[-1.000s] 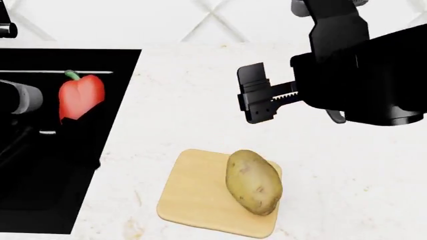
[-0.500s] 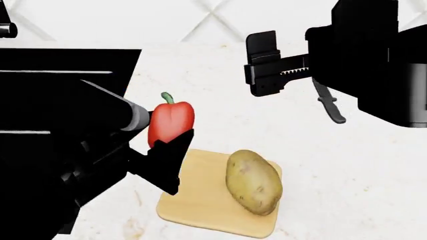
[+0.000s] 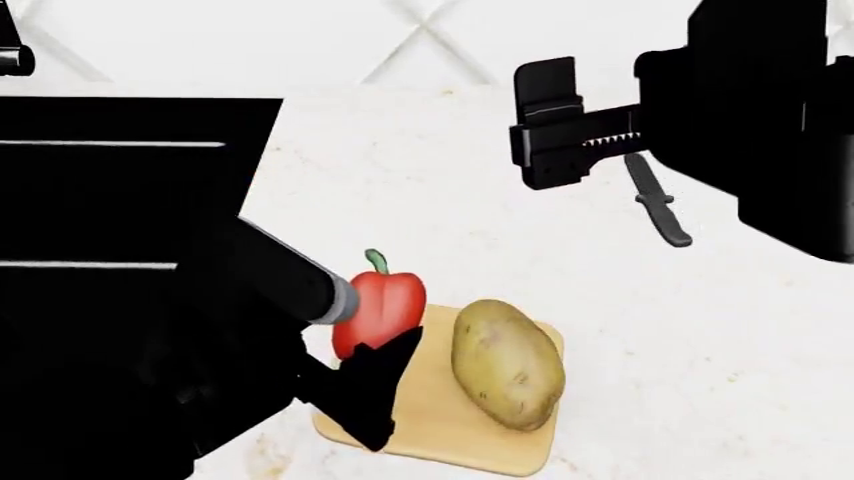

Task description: Pick the vegetables from the sink and place them on the cutting board.

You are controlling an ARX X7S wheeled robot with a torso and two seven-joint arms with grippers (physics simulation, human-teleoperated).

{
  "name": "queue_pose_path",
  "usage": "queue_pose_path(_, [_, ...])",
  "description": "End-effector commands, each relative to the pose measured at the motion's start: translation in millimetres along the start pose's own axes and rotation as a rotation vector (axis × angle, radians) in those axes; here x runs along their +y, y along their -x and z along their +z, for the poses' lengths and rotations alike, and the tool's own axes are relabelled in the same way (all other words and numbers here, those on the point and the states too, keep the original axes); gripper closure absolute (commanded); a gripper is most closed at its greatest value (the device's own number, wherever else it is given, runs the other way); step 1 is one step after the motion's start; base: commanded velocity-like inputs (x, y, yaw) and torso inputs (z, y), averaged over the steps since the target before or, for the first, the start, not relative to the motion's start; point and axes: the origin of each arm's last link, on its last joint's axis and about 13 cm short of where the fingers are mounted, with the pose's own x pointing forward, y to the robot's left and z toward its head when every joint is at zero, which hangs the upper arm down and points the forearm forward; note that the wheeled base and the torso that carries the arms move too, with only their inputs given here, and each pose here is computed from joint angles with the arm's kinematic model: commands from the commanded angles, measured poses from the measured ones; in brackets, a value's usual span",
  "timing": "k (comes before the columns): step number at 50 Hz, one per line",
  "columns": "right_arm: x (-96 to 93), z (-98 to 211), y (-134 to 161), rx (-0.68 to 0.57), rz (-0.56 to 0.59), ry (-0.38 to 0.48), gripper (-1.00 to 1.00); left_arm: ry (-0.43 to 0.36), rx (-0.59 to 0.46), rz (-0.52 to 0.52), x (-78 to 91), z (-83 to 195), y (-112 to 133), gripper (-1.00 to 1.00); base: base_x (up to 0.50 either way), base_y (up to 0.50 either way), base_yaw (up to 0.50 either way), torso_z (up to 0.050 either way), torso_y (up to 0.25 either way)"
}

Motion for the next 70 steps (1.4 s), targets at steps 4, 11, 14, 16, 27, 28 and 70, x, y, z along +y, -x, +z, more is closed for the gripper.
queue_pose_path(4, [-2.5, -7.5, -2.8, 0.015, -0.004, -0.005, -1.00, -0.014, 0.035, -0.020, -4.4, -5.5, -4.8, 1.00, 0.00, 0.00, 0.00, 0.000, 0.003])
queue_pose_path(11, [-2.2, -11.4, -4.0, 0.025, -0.001, -0.014, -1.00, -0.021, 0.037, -0.011, -3.2, -1.9, -6.0, 1.00, 0.00, 0.00, 0.00, 0.000, 0.000])
queue_pose_path(14, [-3.2, -11.0, -3.2, 0.023, -0.005, -0.016, -1.00, -0.022, 0.043, -0.005, -1.3, -2.8, -6.0, 1.00, 0.00, 0.00, 0.00, 0.000, 0.000])
queue_pose_path(16, [-3.3, -11.8, -3.3, 0.025, -0.006, -0.017, -1.00, -0.024, 0.042, -0.006, -1.7, -2.1, -5.6, 1.00, 0.00, 0.00, 0.00, 0.000, 0.000])
queue_pose_path(27, [-2.6, -11.1, -4.2, 0.029, -0.003, -0.015, -1.00, -0.033, 0.028, -0.021, -4.9, 2.5, -2.6, -1.00, 0.00, 0.00, 0.00, 0.000, 0.000])
queue_pose_path(28, [-2.4, -10.2, -3.8, 0.028, -0.002, -0.013, -1.00, -0.030, 0.024, -0.018, -5.2, 4.2, -3.2, -1.00, 0.00, 0.00, 0.00, 0.000, 0.000])
queue_pose_path(70, [-12.9, -5.5, 14.5, -0.159, -0.013, -0.035, -1.00, 0.074, -0.232, 0.235, 74.2, 109.2, 60.6, -1.00, 0.00, 0.00, 0.00, 0.000, 0.000])
